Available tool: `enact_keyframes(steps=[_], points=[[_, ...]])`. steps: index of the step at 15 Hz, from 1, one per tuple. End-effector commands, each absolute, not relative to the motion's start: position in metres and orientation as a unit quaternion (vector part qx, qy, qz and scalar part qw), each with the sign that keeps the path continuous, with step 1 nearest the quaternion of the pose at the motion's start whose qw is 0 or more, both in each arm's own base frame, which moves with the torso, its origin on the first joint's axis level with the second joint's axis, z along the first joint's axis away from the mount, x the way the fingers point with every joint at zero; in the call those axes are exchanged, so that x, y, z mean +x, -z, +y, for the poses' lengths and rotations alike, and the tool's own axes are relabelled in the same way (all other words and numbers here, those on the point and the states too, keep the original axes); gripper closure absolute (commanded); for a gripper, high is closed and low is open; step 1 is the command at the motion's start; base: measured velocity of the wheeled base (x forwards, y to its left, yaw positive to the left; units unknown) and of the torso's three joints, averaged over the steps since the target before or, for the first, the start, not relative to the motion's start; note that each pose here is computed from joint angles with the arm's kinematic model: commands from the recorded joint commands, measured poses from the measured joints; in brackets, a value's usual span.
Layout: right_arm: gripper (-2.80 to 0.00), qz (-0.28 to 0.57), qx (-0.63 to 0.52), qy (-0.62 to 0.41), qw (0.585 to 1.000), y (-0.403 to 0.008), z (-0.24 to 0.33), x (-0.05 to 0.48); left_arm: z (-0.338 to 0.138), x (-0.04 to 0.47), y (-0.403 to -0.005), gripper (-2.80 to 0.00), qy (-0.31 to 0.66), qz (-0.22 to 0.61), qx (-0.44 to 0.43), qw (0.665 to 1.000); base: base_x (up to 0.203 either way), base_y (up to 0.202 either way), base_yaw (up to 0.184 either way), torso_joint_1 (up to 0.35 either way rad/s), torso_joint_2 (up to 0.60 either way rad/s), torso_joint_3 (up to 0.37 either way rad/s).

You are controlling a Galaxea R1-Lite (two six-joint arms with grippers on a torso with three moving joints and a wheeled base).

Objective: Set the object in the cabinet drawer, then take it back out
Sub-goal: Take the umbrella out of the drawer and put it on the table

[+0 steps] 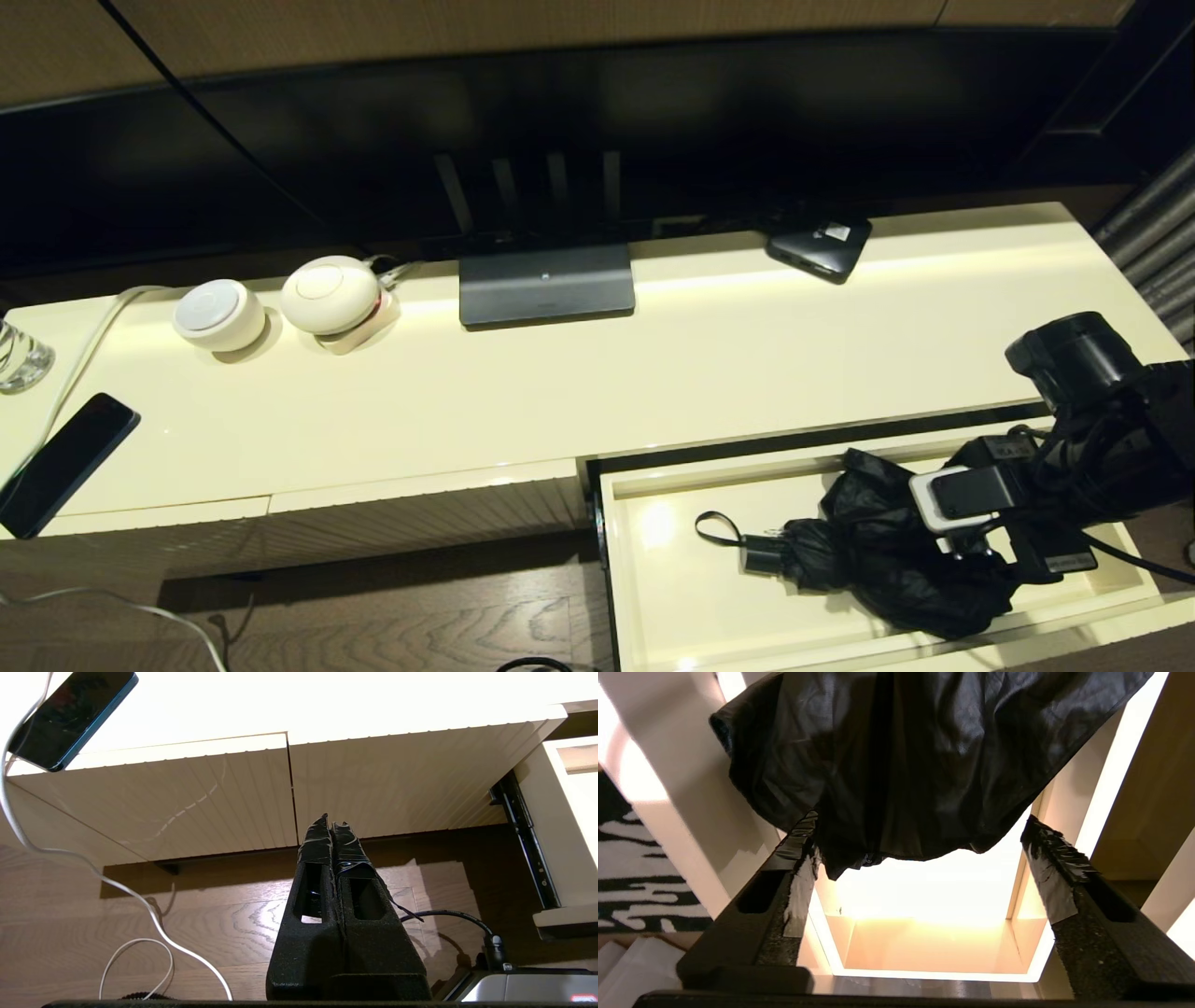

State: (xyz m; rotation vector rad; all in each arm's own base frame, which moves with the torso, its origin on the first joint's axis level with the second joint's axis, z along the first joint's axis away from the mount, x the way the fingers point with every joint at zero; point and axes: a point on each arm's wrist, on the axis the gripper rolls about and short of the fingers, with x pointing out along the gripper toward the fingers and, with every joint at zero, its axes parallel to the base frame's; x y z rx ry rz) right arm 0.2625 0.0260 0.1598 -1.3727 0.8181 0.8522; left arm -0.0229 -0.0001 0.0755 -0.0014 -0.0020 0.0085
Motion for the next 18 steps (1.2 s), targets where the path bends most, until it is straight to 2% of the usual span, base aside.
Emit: enact_keyframes(steps=[1,7,14,18], points=[[-2.8,0.374,-0.59,-0.39,0.6,-0.159,0.026,0.27,0.0,-0.023,-0.075,0.0,-0.005,0.001,-0.001,1.0,0.0,0.0,0.0,0.0,0.0,0.0],[-2.8,0.387,-0.575,-0.404,0.597,-0.143,0.024,0.293,0.0,-0.023,-0.075,0.0,-0.005,0.001,-0.001,1.0,0.0,0.0,0.0,0.0,0.0,0.0],[-2.8,0.369,-0.568,-0.402,0.616,-0.14,0.02,0.313,0.0,-0.023,-0.075,0.0,-0.005,0.001,-0.001,1.0,0.0,0.0,0.0,0.0,0.0,0.0],[-2.8,0.372,-0.568,-0.41,0.609,-0.133,0.024,0.317,0.0,-0.023,-0.075,0.0,-0.005,0.001,-0.001,1.0,0.0,0.0,0.0,0.0,0.0,0.0]])
